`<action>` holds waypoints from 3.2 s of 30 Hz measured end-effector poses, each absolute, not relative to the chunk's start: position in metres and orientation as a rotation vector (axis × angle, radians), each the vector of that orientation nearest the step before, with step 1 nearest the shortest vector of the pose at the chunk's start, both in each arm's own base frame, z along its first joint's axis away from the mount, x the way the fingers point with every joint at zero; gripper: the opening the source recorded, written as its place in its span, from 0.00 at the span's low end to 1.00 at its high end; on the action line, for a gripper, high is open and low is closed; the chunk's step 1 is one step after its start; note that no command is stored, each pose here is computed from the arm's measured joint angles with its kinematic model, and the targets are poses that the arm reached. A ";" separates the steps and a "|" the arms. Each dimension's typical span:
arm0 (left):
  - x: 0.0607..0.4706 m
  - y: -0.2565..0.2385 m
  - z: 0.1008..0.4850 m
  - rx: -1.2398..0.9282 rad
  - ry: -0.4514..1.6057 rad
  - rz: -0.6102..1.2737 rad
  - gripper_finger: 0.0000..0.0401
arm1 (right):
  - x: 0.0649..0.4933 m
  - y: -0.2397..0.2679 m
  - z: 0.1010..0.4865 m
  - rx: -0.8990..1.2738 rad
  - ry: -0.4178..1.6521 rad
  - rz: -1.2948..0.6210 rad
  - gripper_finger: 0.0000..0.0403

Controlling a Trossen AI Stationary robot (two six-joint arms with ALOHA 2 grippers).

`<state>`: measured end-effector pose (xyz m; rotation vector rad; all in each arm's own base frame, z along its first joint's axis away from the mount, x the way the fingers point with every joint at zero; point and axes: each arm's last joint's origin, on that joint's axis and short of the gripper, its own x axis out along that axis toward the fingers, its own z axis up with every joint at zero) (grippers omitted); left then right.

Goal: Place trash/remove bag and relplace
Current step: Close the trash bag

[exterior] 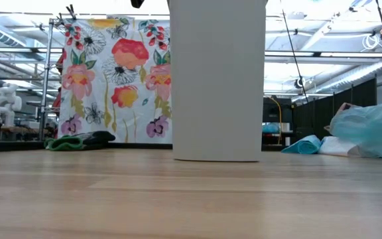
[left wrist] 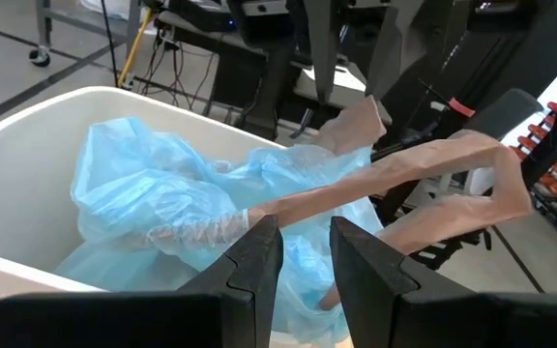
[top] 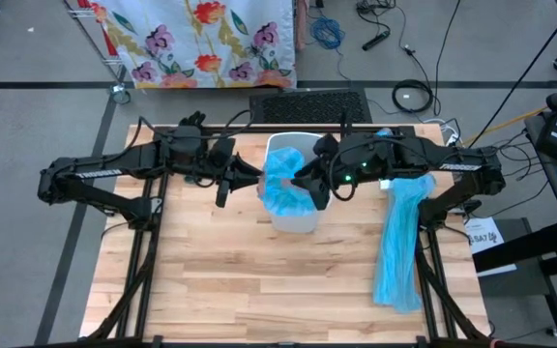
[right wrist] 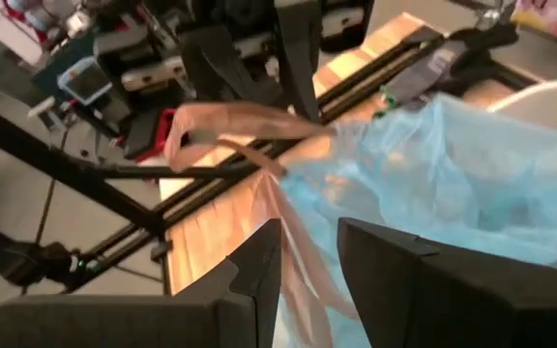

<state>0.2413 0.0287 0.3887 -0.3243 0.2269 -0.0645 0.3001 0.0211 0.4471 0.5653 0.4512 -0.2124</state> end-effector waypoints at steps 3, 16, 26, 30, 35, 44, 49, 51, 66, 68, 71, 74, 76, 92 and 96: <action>0.241 0.029 0.389 -0.324 0.227 -0.065 0.24 | 0.299 0.022 0.445 0.586 0.487 -0.195 0.24; 0.241 0.029 0.389 -0.324 0.224 -0.058 0.24 | 0.302 0.033 0.432 0.621 0.612 -0.146 0.24; 0.241 0.029 0.389 -0.349 0.224 -0.055 0.24 | 0.326 0.038 0.411 0.624 0.691 -0.092 0.22; 0.241 0.029 0.389 -0.354 0.225 -0.054 0.24 | 0.336 0.039 0.415 0.584 0.605 -0.051 0.08; 0.241 0.029 0.389 -0.375 0.226 -0.052 0.24 | 0.338 0.035 0.428 0.563 0.440 -0.149 0.02; 0.242 0.023 0.389 -0.372 0.232 -0.077 0.24 | 0.339 0.030 0.442 0.568 0.280 -0.219 0.01; 0.242 0.023 0.389 -0.372 0.232 -0.077 0.24 | 0.343 0.033 0.435 0.542 0.348 -0.135 0.01; 0.242 0.023 0.389 -0.372 0.232 -0.076 0.24 | 0.342 0.033 0.436 0.557 0.355 -0.127 0.01; 0.242 0.024 0.388 -0.417 0.229 -0.024 0.24 | 0.356 0.036 0.430 0.601 0.338 -0.097 0.32; 0.245 0.025 0.387 -0.418 0.234 -0.005 0.24 | 0.356 0.036 0.429 0.604 0.338 -0.100 0.34; 0.246 0.025 0.384 -0.422 0.254 0.004 0.24 | 0.356 0.035 0.431 0.619 0.319 -0.102 0.37; 0.249 0.026 0.382 -0.421 0.263 0.025 0.24 | 0.357 0.035 0.433 0.631 0.297 -0.100 0.37; 0.251 0.026 0.379 -0.423 0.278 0.027 0.24 | 0.357 0.035 0.434 0.632 0.290 -0.101 0.37; 0.260 0.027 0.375 -0.449 0.273 0.020 0.24 | 0.356 0.030 0.431 0.559 0.301 -0.181 0.37; 0.260 0.027 0.376 -0.448 0.261 0.016 0.24 | 0.358 0.031 0.436 0.558 0.260 -0.126 0.37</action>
